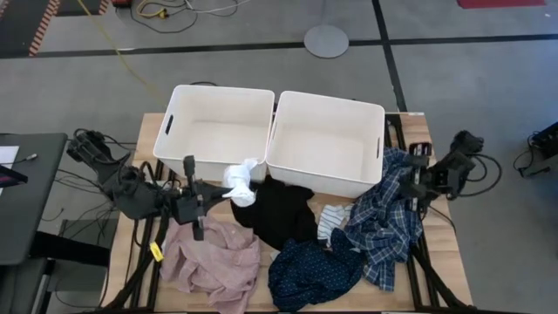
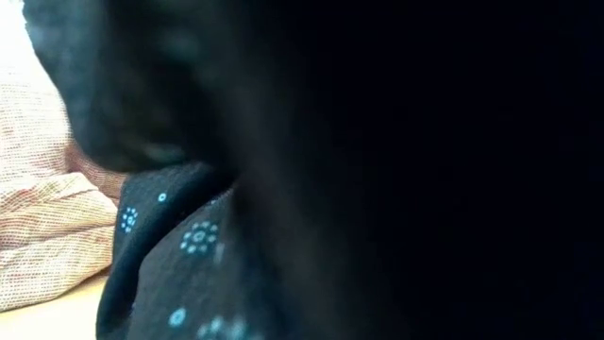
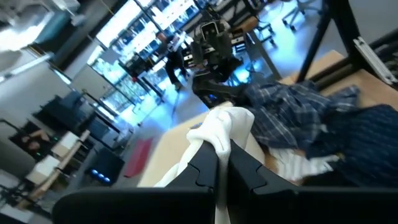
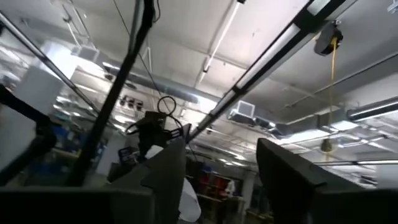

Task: Sort clothes
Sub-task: Put the white socks into the right white laundry bin

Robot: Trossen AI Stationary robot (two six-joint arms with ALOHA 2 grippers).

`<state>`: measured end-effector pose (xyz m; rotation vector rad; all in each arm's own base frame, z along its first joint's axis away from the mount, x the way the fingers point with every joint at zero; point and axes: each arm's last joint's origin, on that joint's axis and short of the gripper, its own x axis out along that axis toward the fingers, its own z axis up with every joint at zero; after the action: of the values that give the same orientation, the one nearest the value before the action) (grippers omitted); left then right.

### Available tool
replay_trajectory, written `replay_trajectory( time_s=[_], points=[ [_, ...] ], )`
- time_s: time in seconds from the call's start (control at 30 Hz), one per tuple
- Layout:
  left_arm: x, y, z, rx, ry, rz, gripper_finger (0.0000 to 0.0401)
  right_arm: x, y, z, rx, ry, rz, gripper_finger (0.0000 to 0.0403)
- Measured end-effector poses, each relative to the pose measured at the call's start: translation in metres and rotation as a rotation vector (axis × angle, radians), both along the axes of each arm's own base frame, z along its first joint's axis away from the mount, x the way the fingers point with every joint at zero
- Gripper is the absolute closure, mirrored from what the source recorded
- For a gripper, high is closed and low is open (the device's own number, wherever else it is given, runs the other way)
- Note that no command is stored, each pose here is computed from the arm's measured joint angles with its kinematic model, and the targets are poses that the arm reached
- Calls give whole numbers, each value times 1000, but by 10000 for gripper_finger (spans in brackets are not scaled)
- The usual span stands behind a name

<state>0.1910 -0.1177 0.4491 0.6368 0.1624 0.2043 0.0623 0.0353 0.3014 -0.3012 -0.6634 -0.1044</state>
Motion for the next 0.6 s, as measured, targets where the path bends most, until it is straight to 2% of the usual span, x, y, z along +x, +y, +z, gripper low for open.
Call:
replay_trajectory(
  time_s=[0.13,0.27,0.47,0.6],
  points=[
    [7,7,7,8,-46,-39,398,22,7,38,-6,49,-71,113],
    [14,16,13,12,-98,-81,398,55,16,79,-46,138,-102,76],
    [24,33,19,-8,-160,-154,397,124,20,120,-99,333,-140,72],
    [29,45,21,-19,-177,-173,397,171,13,135,-108,398,-81,79]
  ],
)
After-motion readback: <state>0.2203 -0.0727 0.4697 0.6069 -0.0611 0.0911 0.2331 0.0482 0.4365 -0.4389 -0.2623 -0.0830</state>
